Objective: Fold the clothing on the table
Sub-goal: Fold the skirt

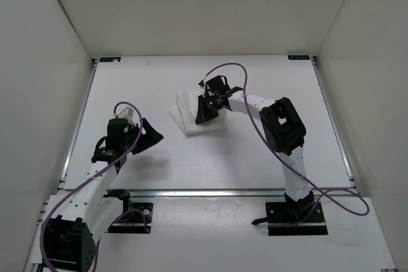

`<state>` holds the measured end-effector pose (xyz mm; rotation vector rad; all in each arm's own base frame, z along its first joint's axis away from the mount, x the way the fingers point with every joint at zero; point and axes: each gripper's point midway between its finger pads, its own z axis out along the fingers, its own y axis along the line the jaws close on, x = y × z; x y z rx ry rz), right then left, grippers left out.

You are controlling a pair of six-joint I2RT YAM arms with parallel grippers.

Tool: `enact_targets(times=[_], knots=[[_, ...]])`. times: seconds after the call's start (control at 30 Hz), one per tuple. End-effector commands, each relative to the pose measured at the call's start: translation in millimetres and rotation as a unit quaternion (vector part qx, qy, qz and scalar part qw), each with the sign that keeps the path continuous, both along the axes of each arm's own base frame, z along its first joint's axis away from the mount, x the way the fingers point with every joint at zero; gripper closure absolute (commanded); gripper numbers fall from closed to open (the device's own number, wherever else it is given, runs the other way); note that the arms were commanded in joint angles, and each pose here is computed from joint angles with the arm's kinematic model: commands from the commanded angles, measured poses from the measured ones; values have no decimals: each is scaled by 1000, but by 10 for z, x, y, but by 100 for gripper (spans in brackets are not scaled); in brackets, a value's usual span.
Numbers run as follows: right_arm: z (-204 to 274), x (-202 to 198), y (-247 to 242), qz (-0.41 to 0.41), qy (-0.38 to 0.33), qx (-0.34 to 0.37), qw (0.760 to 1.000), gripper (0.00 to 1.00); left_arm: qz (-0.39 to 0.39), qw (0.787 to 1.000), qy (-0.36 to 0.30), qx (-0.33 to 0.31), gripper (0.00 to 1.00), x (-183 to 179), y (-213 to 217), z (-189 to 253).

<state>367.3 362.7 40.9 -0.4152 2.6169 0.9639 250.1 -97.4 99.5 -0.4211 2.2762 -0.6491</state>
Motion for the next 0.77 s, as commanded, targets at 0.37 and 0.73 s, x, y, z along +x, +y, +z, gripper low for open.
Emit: enact_targets(times=[0.37, 0.73], knots=[[1857, -529, -865, -17, -218, 104, 970, 78, -130, 990, -43, 18, 1, -177, -289, 522], [1457, -480, -1523, -59, -209, 28, 976, 71, -181, 980, 13, 78, 1, -320, -275, 382]])
